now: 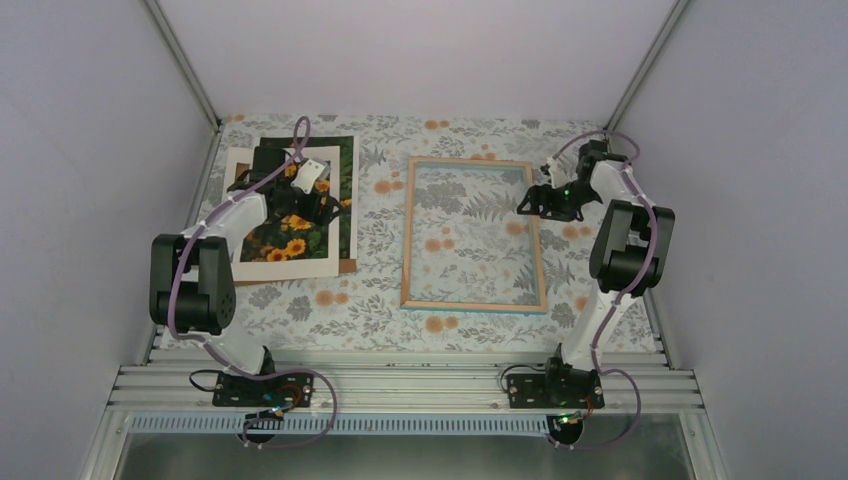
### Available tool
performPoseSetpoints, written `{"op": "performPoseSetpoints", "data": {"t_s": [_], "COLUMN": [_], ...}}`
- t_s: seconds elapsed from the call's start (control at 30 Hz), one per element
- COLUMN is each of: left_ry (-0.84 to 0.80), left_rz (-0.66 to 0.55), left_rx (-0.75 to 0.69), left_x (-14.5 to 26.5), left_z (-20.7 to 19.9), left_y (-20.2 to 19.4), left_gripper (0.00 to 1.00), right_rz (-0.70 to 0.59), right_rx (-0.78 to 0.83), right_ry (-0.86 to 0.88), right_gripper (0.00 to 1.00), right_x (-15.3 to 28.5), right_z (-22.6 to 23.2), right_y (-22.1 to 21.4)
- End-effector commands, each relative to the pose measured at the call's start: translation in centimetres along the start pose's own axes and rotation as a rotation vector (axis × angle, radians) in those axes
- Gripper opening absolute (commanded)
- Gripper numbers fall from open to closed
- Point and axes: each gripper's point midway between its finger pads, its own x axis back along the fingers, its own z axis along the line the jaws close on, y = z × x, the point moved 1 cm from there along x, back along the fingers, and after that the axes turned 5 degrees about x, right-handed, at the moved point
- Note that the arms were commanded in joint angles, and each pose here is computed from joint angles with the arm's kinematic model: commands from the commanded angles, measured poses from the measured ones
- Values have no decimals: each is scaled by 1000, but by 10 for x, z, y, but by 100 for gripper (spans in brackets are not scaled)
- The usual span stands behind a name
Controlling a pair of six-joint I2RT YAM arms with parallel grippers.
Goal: Put the photo into the frame
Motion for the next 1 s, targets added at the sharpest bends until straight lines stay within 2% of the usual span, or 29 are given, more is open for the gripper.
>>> {"op": "performPoseSetpoints", "data": {"t_s": [0.0, 0.4, 0.67, 0.77, 0.97], "left_ry": [61, 95, 107, 102, 131], "left_rz": [-32, 16, 33, 6, -5], "left_rx": [-78, -183, -140, -63, 62], "left_x": [17, 25, 36, 49, 70], "left_z": [0, -1, 10, 31, 79], "left_y": [9, -9, -19, -16, -15], "left_gripper": [100, 100, 100, 100, 100], "right_rz": [-32, 33, 43, 14, -138], "right_rx": [22, -38, -119, -114, 1], "right_ry": [-4, 88, 217, 238, 210], "right_gripper": [81, 82, 82, 82, 83], "right_x": [14, -19, -38, -33, 5], "right_z": [-12, -20, -5, 1, 14], "right_y": [-4, -61, -79, -74, -35]}}
